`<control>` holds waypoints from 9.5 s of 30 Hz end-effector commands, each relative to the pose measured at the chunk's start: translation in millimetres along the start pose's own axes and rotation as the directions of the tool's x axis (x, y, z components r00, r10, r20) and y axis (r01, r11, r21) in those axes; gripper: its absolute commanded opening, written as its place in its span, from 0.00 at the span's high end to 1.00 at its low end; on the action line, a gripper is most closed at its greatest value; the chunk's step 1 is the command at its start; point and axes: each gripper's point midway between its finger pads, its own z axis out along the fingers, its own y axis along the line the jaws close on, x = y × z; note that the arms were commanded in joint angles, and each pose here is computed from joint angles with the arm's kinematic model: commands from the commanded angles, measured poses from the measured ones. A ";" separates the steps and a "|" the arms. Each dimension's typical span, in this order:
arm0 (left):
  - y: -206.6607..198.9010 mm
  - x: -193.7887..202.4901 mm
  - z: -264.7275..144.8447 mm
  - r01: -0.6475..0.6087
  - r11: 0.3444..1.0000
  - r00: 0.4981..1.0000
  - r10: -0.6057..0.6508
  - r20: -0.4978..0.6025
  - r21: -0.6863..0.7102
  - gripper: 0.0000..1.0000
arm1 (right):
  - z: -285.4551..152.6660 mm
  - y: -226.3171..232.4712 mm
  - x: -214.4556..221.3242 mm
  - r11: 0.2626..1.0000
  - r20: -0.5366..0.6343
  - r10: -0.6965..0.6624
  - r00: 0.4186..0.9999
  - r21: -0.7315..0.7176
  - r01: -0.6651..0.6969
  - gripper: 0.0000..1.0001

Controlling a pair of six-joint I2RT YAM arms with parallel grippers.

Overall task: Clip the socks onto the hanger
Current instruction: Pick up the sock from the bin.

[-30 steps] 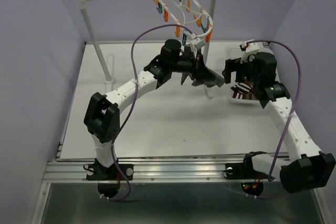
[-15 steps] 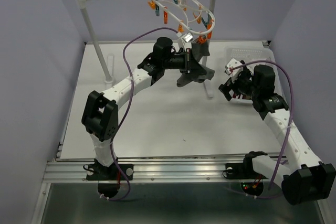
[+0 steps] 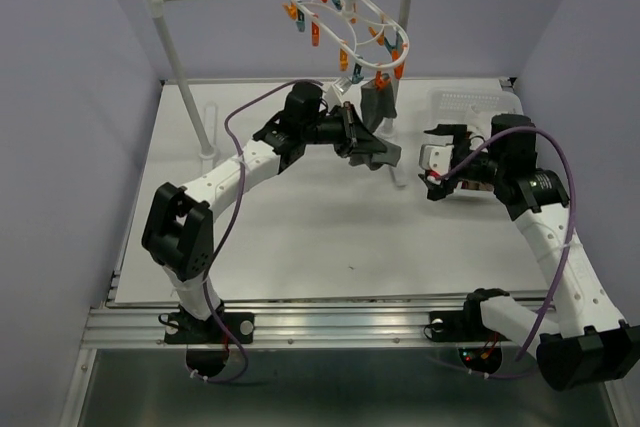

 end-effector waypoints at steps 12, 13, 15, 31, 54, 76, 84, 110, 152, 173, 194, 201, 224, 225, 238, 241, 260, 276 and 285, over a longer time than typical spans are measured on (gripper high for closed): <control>-51.7 45.8 5.2 0.237 0.970 0.971 -0.234 -0.056 0.051 1.00 | -4.5 63.6 -38.1 0.916 0.306 -0.291 0.907 -0.186 0.356 0.17; -53.2 47.1 6.7 0.238 0.969 0.970 -0.235 -0.061 0.059 1.00 | -3.8 64.6 -40.1 0.917 0.321 -0.287 0.902 -0.180 0.356 0.24; -58.2 53.0 10.8 0.247 0.966 0.967 -0.240 -0.084 0.076 1.00 | -2.8 65.3 -37.4 0.919 0.313 -0.289 0.905 -0.175 0.354 0.30; -49.7 59.8 19.1 0.253 0.965 0.965 -0.247 -0.087 0.066 1.00 | -5.4 57.3 -41.1 0.938 0.294 -0.265 0.919 -0.144 0.316 0.58; -44.0 19.0 -14.0 0.139 0.980 0.985 -0.151 0.077 0.141 0.90 | 22.1 -15.2 -48.1 0.981 0.282 0.191 0.940 -0.088 -0.173 0.99; -70.9 -43.2 -37.4 -0.528 0.841 0.820 0.540 0.187 -0.114 0.01 | 52.6 -65.6 32.6 0.627 0.014 0.768 0.640 0.190 -0.756 0.99; -101.3 -39.4 -6.4 -0.735 0.653 0.640 0.757 0.132 -0.181 0.01 | 56.2 -62.9 56.3 0.547 -0.069 0.832 0.550 0.261 -0.795 0.99; -114.6 -134.6 -29.7 -0.437 0.686 0.384 0.727 0.569 -0.582 0.01 | 24.7 -78.6 68.9 0.513 -0.049 0.829 0.557 0.463 -0.723 0.99; -99.1 -128.5 -87.4 -0.549 0.598 0.368 0.800 0.474 -0.583 0.04 | 29.0 -79.1 51.7 0.538 -0.005 0.812 0.583 0.393 -0.746 0.99; -110.8 -111.6 -90.3 -0.644 0.582 0.387 0.808 0.444 -0.497 0.03 | 30.4 -77.0 51.2 0.533 -0.003 0.817 0.576 0.384 -0.754 0.99; -96.3 -98.0 -96.5 -0.730 0.534 0.382 0.836 0.393 -0.427 0.12 | 35.4 -74.0 41.3 0.550 0.008 0.812 0.584 0.322 -0.770 0.99; -82.0 -97.1 -97.4 -0.744 0.512 0.382 0.853 0.355 -0.430 0.20 | 29.6 -74.9 36.1 0.561 0.017 0.801 0.598 0.327 -0.761 0.99; -89.6 -105.4 -82.6 -0.834 0.531 0.431 0.796 0.426 -0.148 0.01 | 27.7 -72.7 27.4 0.586 0.029 0.784 0.620 0.295 -0.755 0.99; -87.8 -104.3 -80.2 -0.836 0.533 0.439 0.793 0.422 -0.132 0.01 | 27.8 -73.0 27.1 0.588 0.030 0.782 0.622 0.294 -0.754 0.99; -99.3 -99.5 -91.7 -0.847 0.528 0.481 0.715 0.507 0.058 0.01 | 28.6 -70.9 23.7 0.599 0.037 0.776 0.630 0.274 -0.753 0.99; -100.4 -96.7 -92.9 -0.845 0.526 0.497 0.702 0.510 0.098 0.03 | 29.0 -71.1 24.1 0.600 0.036 0.775 0.631 0.274 -0.752 0.99; -92.6 -98.3 -90.7 -0.803 0.561 0.569 0.624 0.536 0.200 0.30 | 29.4 -68.7 18.2 0.617 0.046 0.763 0.645 0.244 -0.748 0.99; -83.0 -112.1 -90.6 -0.779 0.617 0.564 0.613 0.553 0.111 0.46 | 31.5 -67.2 12.7 0.623 0.058 0.761 0.646 0.212 -0.753 0.99; -73.8 -120.3 -93.9 -0.749 0.662 0.554 0.618 0.557 0.011 0.37 | 34.5 -67.0 8.3 0.627 0.069 0.761 0.646 0.182 -0.758 0.99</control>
